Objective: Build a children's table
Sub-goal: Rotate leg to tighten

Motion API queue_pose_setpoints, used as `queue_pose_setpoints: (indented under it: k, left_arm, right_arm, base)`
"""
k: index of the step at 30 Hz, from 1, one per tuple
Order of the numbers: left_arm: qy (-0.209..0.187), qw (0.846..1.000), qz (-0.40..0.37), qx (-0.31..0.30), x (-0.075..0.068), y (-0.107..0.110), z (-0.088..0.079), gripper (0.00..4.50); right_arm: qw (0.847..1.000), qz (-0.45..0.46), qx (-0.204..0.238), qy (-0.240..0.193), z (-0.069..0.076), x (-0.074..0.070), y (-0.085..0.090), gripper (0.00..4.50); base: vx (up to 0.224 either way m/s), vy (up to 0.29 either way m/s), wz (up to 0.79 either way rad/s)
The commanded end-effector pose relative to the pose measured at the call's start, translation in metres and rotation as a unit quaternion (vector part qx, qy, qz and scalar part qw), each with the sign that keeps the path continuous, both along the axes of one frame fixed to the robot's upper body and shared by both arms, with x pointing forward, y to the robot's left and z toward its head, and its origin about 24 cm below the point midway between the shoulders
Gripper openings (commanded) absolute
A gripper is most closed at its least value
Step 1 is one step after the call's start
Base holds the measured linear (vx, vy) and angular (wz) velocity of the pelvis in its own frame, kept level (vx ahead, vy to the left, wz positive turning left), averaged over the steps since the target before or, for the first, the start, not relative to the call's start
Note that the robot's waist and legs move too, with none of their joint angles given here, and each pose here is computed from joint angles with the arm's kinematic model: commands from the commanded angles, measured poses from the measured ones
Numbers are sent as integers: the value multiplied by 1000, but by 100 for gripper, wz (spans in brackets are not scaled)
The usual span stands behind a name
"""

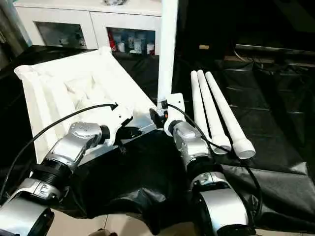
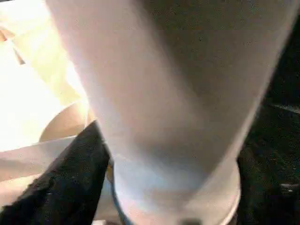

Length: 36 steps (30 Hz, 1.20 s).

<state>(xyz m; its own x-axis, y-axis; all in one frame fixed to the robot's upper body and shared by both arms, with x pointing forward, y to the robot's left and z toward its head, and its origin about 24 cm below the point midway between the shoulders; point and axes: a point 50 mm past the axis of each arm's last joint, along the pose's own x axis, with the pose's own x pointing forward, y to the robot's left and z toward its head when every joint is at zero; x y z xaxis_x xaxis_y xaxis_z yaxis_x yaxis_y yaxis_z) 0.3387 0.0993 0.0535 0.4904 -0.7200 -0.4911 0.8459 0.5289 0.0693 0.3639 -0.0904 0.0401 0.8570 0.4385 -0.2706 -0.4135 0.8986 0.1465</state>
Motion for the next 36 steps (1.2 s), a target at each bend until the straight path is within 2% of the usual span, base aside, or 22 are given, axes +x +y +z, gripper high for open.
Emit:
queue_pose_setpoints:
  k: [1, 3, 8, 9, 11, 12, 15, 18, 20, 30, 36]
  left_arm:
    - [-32, 996, -64, -48, -4, -26, 15, 0]
    - [-33, 995, -76, -46, -6, -24, 14, 0]
    - [-13, 990, -130, -48, -17, -12, 11, 0]
    - [-13, 990, -130, -48, -17, -12, 11, 0]
    - [-4, 986, -163, -42, -23, -2, 9, 0]
    - [-4, 986, -163, -42, -23, -2, 9, 0]
    - [2, 982, -187, -36, -26, 8, 9, 0]
    - [7, 980, -195, -35, -27, 12, 10, 0]
    - [20, 977, -210, -31, -30, 20, 10, 0]
    - [35, 973, -226, -32, -34, 26, 8, 0]
    - [31, 976, -214, -36, -32, 23, 6, 0]
  right_arm:
    - [996, 85, -1, 27, -11, -11, 24, 396]
    - [994, 103, -8, 20, -10, -12, 21, 407]
    - [975, 223, -15, -9, -6, -22, 8, 407]
    - [975, 223, -15, -9, -6, -22, 8, 407]
    - [953, 302, -16, -19, -2, -34, -7, 407]
    - [953, 302, -16, -19, -2, -34, -7, 407]
    - [935, 354, -26, -15, -1, -45, -21, 407]
    - [928, 373, -26, -9, -1, -49, -26, 407]
    - [914, 405, -19, 1, 2, -58, -34, 407]
    - [904, 428, -5, 12, 7, -64, -35, 308]
    - [907, 420, -3, 17, 2, -66, -29, 281]
  base:
    - [0, 0, 0]
    - [0, 0, 0]
    - [0, 0, 0]
    - [0, 0, 0]
    - [0, 0, 0]
    - [0, 0, 0]
    - [0, 0, 0]
    - [0, 0, 0]
    - [0, 0, 0]
    - [0, 0, 0]
    - [0, 0, 0]
